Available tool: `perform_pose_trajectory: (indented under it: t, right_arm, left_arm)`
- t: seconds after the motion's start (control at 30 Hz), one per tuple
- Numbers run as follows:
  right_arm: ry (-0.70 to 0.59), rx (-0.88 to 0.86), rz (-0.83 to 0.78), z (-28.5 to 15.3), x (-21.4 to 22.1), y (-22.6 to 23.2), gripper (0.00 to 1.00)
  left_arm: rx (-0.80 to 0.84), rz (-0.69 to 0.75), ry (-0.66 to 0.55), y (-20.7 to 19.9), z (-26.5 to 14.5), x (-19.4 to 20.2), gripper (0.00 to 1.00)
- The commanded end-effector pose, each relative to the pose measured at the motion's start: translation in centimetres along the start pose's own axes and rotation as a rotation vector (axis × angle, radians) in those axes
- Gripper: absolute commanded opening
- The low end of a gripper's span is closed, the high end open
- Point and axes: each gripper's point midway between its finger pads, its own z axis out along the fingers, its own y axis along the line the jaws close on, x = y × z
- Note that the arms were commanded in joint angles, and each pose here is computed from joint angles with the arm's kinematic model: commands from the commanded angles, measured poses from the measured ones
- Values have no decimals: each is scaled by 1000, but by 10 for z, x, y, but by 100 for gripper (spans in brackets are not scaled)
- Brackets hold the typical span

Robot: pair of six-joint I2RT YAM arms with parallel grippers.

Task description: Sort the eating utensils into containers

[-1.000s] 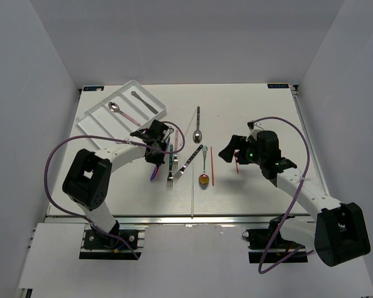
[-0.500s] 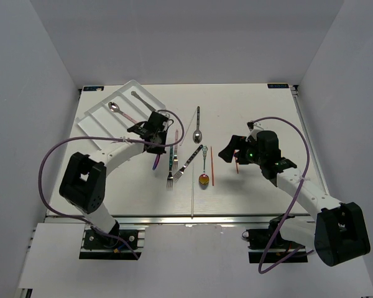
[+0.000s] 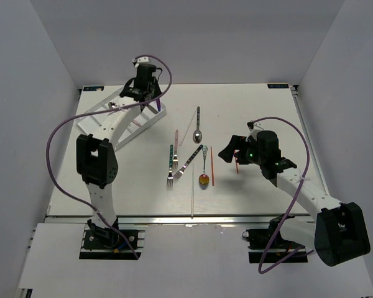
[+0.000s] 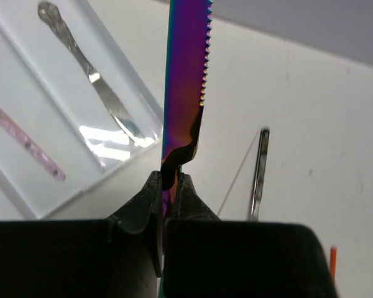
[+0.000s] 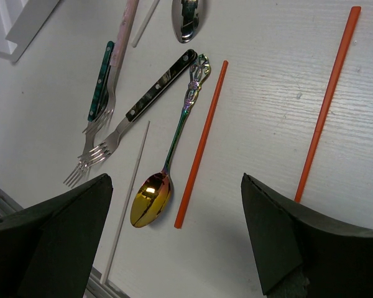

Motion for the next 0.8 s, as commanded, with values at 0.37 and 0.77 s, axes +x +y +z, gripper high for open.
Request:
perform_pose_trajectory:
  t: [0.37,0.77]
  right_arm:
    - [-25,-22,-27,-2,-9,7,89]
    - [-15,1,-24,1,-7,1,89]
  left_arm:
    - [-39,-287,-263,58,108,-73,0]
    - [-20,-398,-267,74,142,-38,14]
